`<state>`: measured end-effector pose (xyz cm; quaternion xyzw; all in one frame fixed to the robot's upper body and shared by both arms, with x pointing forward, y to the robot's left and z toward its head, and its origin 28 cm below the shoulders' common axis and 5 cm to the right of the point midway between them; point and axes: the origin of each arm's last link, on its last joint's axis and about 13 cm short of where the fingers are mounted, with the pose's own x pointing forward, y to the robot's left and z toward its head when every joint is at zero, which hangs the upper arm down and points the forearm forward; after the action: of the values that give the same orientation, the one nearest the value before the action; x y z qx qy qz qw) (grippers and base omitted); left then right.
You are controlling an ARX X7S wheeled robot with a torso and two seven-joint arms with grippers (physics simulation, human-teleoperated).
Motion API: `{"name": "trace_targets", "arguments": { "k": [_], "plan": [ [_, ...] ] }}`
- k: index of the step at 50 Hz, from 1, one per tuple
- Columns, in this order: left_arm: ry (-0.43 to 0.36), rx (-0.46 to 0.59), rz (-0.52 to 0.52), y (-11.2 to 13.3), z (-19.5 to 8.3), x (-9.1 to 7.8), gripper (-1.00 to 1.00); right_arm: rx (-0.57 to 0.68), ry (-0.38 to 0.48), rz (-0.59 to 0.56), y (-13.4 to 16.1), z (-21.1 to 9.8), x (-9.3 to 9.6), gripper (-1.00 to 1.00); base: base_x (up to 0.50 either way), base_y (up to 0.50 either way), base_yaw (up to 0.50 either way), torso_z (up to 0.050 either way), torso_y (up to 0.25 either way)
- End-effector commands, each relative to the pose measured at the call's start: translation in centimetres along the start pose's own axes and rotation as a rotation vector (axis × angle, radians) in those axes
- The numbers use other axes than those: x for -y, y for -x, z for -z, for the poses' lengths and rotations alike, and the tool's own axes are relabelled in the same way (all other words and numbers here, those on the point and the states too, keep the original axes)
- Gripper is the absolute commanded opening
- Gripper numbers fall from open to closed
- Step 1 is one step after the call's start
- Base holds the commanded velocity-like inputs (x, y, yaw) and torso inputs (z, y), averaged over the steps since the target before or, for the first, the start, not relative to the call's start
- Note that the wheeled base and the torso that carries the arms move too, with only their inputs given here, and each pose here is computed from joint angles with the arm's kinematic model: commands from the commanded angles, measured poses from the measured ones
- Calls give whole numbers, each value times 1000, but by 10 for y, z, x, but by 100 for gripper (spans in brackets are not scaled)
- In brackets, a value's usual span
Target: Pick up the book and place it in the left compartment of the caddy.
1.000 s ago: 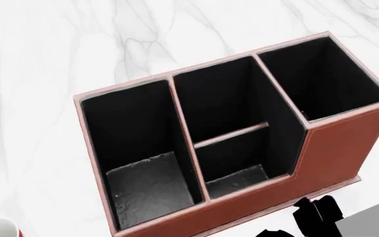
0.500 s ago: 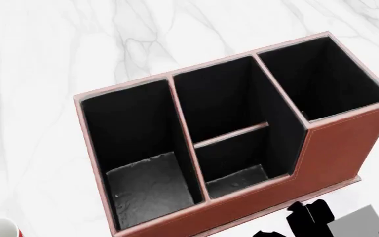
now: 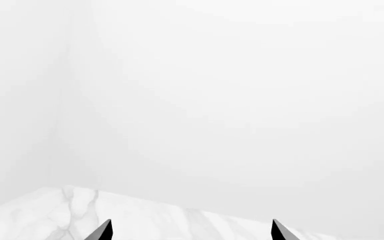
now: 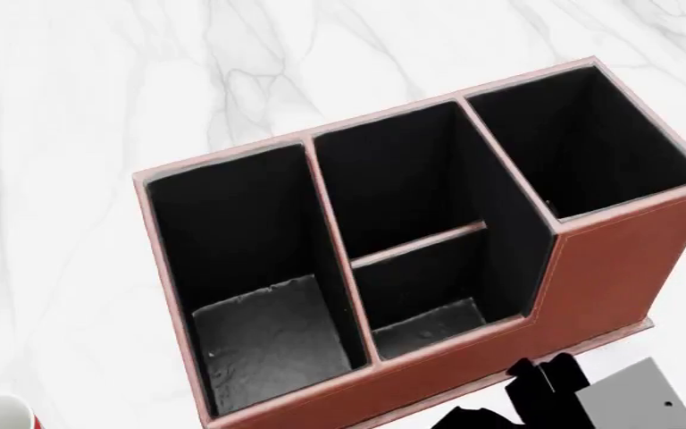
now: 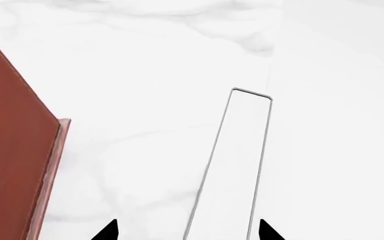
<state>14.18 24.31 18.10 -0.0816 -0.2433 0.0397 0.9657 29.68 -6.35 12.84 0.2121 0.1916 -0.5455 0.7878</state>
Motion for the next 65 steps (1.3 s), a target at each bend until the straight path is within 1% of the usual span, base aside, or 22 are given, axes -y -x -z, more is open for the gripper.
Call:
{"name": "trace_targets", "arguments": {
  "k": [1, 22, 23, 34, 41, 42, 44, 46, 48, 49, 57, 65],
  "plan": [
    [0, -1, 1, 0, 0, 0, 100, -13, 12, 10, -3, 6, -3, 100, 0, 0, 0, 0, 0],
    [0, 1, 0, -1, 0, 0, 100, -21, 19, 34, -7, 13, 0, 100, 0, 0, 0, 0, 0],
    [0, 0, 0, 0, 0, 0, 100, -24, 18, 36, -8, 14, 0, -100, 0, 0, 0, 0, 0],
    [0, 2, -1, 0, -1, 0, 100, -34, 16, 31, -7, 15, 1, -100, 0, 0, 0, 0, 0],
    [1, 2, -1, 0, -1, 0, 100, -36, -14, 23, -5, 16, 1, -100, 2, 0, 0, 0, 0],
    [1, 2, 0, 0, -1, 0, 100, -20, -34, 12, -3, 16, 1, -100, 0, 0, 0, 0, 0],
    [1, 2, 0, 0, -1, 0, 100, 8, -41, 0, 0, 16, 1, -100, 0, 0, 0, 0, 0],
    [1, 2, 0, 0, -1, 0, 100, 66, -40, -31, 2, 16, 2, -100, 0, 0, 0, 0, 0],
    [2, 2, 0, 0, -1, 0, 100, 47, -63, -43, 3, 16, 2, -100, 0, 0, 0, 0, 0],
    [2, 2, 0, 0, -1, 0, 100, 91, -64, -57, 4, 15, 3, -100, 0, 0, 0, 0, 0],
    [4, 3, 0, 0, -2, 0, 100, 138, -108, -85, 9, 5, 7, -100, 0, 0, 0, 0, 0],
    [5, 2, 0, 0, -1, 0, 100, 230, -124, -96, 16, -5, 11, -100, 0, 0, 0, 0, 0]
  ]
}}
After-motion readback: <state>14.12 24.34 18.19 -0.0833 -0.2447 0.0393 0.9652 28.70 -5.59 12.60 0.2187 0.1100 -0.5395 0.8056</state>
